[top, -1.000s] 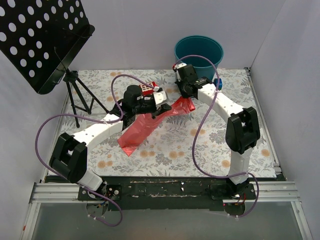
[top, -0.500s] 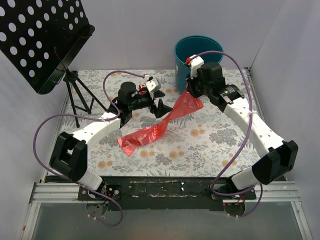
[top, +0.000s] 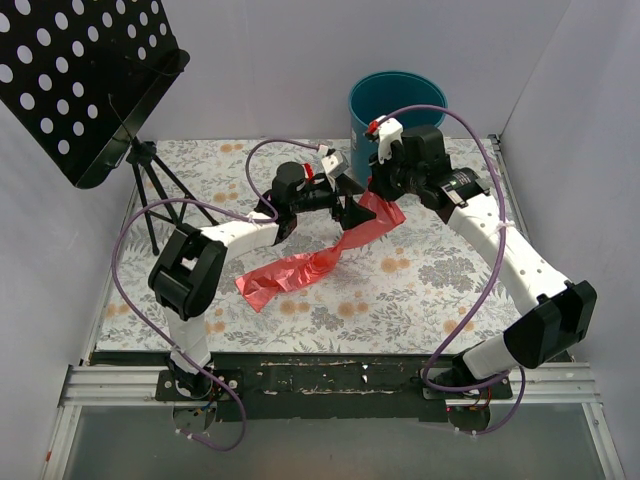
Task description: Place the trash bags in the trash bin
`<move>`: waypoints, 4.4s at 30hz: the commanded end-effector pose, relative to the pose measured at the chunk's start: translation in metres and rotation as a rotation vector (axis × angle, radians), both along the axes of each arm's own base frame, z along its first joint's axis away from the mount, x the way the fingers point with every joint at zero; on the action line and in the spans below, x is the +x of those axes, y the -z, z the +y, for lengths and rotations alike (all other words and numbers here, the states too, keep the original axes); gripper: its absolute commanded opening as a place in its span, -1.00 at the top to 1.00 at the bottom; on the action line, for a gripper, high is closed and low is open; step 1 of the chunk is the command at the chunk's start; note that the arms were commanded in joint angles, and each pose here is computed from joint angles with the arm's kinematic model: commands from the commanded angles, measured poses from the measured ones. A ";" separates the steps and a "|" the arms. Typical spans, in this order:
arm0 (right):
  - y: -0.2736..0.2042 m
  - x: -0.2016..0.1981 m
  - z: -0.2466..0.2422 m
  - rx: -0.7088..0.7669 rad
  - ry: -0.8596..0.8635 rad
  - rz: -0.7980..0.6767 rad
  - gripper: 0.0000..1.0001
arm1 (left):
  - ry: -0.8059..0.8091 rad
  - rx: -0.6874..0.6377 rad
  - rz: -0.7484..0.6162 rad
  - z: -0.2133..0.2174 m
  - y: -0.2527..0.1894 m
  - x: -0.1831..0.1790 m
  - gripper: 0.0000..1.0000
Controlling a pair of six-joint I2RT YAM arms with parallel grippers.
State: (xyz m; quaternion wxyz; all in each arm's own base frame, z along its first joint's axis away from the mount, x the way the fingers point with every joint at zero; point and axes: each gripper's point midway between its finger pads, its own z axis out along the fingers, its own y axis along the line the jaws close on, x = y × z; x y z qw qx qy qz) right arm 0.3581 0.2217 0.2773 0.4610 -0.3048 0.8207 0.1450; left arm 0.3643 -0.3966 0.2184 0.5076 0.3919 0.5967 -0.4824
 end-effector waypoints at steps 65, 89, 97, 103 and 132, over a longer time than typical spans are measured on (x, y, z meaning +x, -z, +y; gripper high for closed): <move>-0.057 -0.083 0.001 0.814 -0.625 0.537 0.97 | -0.705 0.109 0.149 0.093 -0.012 0.117 1.00; 0.193 0.052 -0.305 -0.496 0.917 0.137 0.64 | -0.093 0.105 -0.113 0.094 -0.104 -0.039 1.00; 0.162 0.027 -0.289 -0.298 0.892 0.200 -0.51 | -0.182 0.021 -0.180 0.091 -0.158 -0.017 1.00; 0.108 -0.005 -0.191 -0.018 0.503 0.139 -0.57 | -0.338 -0.084 -0.225 0.092 -0.215 0.025 1.00; -0.068 -0.010 0.151 0.327 -0.380 -0.403 -0.80 | -0.817 -0.467 -0.603 0.153 -0.415 0.055 1.00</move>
